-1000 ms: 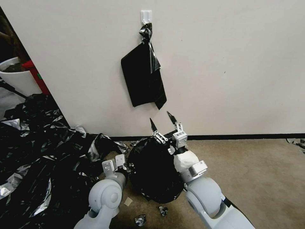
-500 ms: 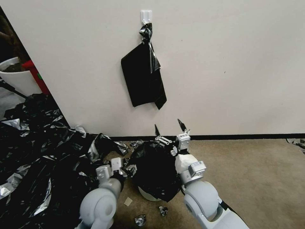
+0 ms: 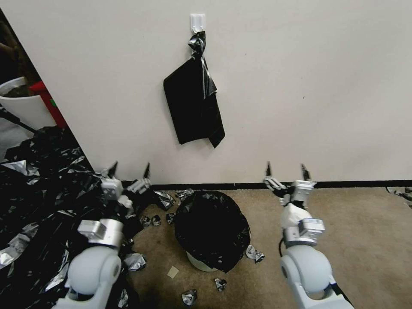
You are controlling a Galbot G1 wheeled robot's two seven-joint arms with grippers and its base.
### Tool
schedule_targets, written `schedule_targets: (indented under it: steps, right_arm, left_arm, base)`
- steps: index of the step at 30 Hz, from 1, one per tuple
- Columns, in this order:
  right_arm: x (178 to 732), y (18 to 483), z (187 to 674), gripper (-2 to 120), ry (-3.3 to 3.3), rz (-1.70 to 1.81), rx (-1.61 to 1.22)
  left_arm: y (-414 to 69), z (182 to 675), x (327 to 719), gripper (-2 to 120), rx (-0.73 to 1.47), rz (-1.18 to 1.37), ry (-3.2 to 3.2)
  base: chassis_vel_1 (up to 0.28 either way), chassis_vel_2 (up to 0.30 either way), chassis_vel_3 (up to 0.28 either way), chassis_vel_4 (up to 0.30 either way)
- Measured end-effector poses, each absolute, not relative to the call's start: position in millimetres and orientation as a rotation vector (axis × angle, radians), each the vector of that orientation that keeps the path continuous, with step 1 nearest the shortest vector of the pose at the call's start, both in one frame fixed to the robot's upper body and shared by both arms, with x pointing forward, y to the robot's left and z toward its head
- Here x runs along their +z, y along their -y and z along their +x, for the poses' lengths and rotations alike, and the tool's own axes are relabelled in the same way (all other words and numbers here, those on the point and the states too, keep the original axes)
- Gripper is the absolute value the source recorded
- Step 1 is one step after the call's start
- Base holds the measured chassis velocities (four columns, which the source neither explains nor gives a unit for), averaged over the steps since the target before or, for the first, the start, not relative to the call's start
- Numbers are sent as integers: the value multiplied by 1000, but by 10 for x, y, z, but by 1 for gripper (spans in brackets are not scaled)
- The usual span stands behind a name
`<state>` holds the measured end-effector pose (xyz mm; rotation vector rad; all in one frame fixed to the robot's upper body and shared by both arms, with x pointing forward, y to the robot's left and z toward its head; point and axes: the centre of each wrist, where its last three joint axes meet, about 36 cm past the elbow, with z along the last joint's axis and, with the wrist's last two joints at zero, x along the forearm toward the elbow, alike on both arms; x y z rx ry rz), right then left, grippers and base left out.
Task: Place a trash bag onto the trash bin.
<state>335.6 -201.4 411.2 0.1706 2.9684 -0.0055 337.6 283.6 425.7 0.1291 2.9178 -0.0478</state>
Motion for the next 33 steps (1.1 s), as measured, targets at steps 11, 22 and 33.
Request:
schedule_targets:
  steps: [11, 22, 33]
  right_arm:
    - [4116, 2000, 3360, 100, -2969, 161, -3]
    - [4119, 1993, 3363, 100, -2968, 157, -1]
    - [4118, 1991, 3364, 100, -2968, 155, -1]
  left_arm:
    - [-2825, 3375, 4253, 100, -59, 126, -2929]
    - [-2820, 3373, 4250, 100, -63, 122, -2934]
    - [-2817, 3372, 4250, 100, -65, 120, -2937]
  base:
    - [0, 0, 0, 0]
    - [0, 0, 0, 0]
    - [0, 0, 0, 0]
